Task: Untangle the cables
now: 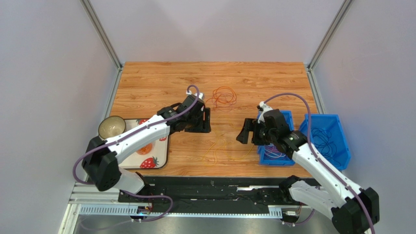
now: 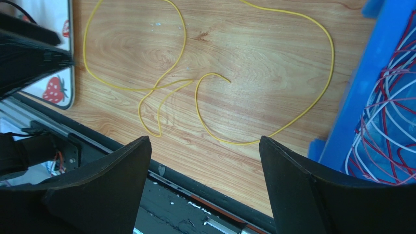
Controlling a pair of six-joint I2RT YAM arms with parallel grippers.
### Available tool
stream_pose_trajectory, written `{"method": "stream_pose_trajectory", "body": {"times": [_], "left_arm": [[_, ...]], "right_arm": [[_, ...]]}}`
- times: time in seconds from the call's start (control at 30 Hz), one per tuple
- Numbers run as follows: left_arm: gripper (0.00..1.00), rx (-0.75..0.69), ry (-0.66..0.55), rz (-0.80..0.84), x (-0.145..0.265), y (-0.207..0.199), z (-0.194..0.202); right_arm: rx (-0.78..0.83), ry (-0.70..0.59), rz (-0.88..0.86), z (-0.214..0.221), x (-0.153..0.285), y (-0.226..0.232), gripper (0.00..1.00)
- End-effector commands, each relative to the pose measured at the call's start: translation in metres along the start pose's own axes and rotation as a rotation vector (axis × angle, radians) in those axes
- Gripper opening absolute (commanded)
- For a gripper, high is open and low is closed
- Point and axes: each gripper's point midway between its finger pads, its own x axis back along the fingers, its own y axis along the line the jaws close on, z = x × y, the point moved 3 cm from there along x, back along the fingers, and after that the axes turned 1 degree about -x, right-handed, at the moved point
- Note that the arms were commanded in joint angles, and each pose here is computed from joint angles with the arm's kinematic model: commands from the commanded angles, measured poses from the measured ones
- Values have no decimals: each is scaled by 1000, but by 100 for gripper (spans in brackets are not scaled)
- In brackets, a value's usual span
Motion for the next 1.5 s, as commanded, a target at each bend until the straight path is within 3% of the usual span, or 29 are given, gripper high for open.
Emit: {"method": "stream_pose_trajectory", "body": {"times": [0.0,0.27,0.47,0.73,0.93,1.1,1.47], "left_arm": [[72,-25,-102,-116,53,28,-13],[75,-2,-157,-242,120,87,5],[75,-40,-216,-252,156,101,16],[76,-75,-321,-308,177,123,22],[77,-79,-395,-300,186,126,20],[77,-85,-390,-298,184,126,20],[77,-78,-401,-300,185,127,20]], "right_arm": [[125,-19,62,-21,-3,16,84],[172,19,158,-37,-36,22,85],[194,4,290,-65,-46,20,85],[291,162,463,-61,-78,-1,86],[265,268,366,-40,-90,7,86],[190,366,196,-13,-77,27,85],[124,481,71,31,-49,31,85]]}}
